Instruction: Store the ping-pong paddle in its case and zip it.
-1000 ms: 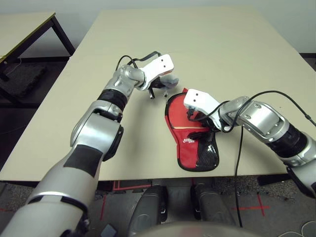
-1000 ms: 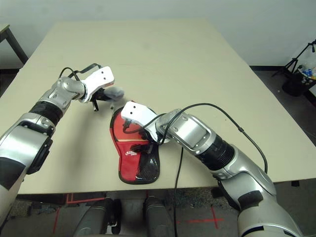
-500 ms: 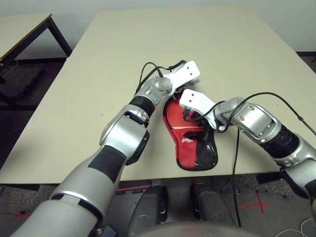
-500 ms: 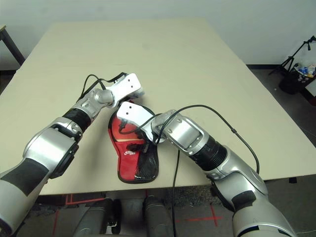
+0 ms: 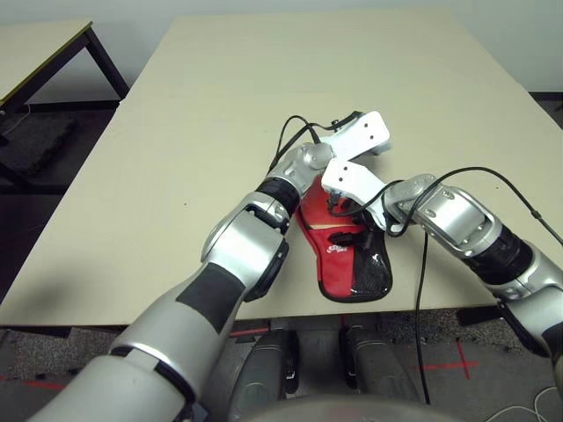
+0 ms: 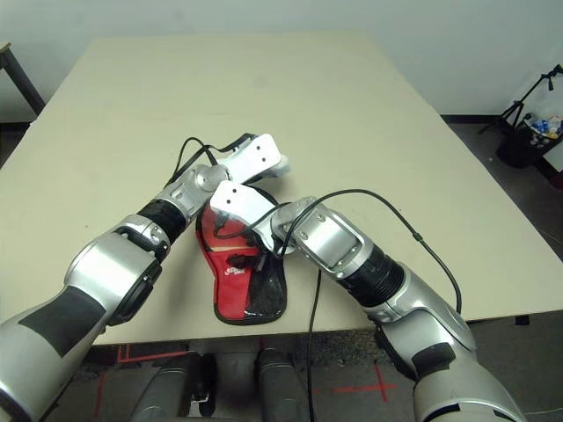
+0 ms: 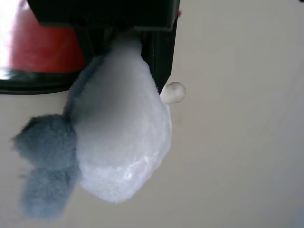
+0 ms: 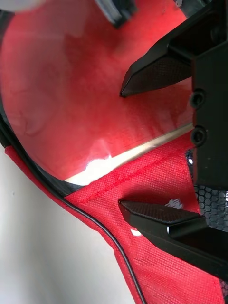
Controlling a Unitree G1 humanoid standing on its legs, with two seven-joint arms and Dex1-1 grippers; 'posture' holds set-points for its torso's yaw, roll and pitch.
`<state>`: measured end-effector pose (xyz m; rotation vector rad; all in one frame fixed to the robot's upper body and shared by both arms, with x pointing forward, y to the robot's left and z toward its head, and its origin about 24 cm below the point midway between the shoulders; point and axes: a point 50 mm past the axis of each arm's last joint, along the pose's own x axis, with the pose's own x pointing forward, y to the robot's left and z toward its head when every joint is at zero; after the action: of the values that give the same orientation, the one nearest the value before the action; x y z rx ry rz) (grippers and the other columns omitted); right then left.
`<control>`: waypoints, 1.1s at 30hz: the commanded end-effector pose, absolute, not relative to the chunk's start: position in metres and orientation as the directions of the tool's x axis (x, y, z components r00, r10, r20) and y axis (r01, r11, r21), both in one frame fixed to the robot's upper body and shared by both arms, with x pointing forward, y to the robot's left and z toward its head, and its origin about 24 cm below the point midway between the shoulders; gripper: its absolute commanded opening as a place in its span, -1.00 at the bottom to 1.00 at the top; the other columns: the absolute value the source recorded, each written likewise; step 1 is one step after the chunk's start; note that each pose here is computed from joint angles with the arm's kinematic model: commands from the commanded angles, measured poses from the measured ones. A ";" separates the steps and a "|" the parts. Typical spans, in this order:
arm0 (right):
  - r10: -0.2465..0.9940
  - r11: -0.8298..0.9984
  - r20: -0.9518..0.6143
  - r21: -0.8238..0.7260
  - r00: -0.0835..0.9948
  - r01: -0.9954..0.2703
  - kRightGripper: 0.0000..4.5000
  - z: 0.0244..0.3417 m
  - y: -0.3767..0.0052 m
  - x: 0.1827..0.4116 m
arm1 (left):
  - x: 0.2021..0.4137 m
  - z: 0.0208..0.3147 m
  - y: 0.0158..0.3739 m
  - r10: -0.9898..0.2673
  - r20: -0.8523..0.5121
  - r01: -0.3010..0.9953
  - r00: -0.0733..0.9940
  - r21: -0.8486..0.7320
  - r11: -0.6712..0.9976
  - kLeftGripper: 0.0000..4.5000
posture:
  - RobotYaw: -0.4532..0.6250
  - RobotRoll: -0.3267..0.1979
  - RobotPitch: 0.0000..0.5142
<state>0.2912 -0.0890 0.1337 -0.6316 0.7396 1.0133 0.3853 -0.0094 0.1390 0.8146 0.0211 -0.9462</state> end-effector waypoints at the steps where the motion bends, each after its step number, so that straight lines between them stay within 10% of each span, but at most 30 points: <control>1: 0.485 0.407 -0.828 -0.071 0.282 -0.911 1.00 0.115 -0.091 0.289 | 0.375 0.134 -0.022 -0.786 -0.363 0.791 0.501 0.559 0.246 -0.90 | -0.29 0.25 -0.41; 7: 0.492 0.408 -0.822 -0.075 0.288 -0.910 1.00 0.115 -0.090 0.291 | 0.382 0.138 -0.011 -0.766 -0.345 0.787 0.543 0.528 0.319 -0.90 | -0.27 0.25 -0.43; 20: 0.507 0.421 -0.811 -0.061 0.291 -0.905 1.00 0.117 -0.098 0.291 | 0.409 0.203 0.047 -0.791 -0.155 0.784 0.593 0.338 0.521 0.99 | -0.22 0.25 -0.50; 33: 0.524 0.498 -0.797 -0.001 0.302 -0.867 1.00 0.137 -0.119 0.289 | 0.404 0.205 0.100 -0.843 -0.192 0.855 0.502 0.253 0.452 0.99 | -0.21 0.25 -0.58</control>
<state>0.2909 -0.1116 0.1417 -0.5203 0.7813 0.9877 0.4068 0.1001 0.2100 0.3461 0.0205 -1.0188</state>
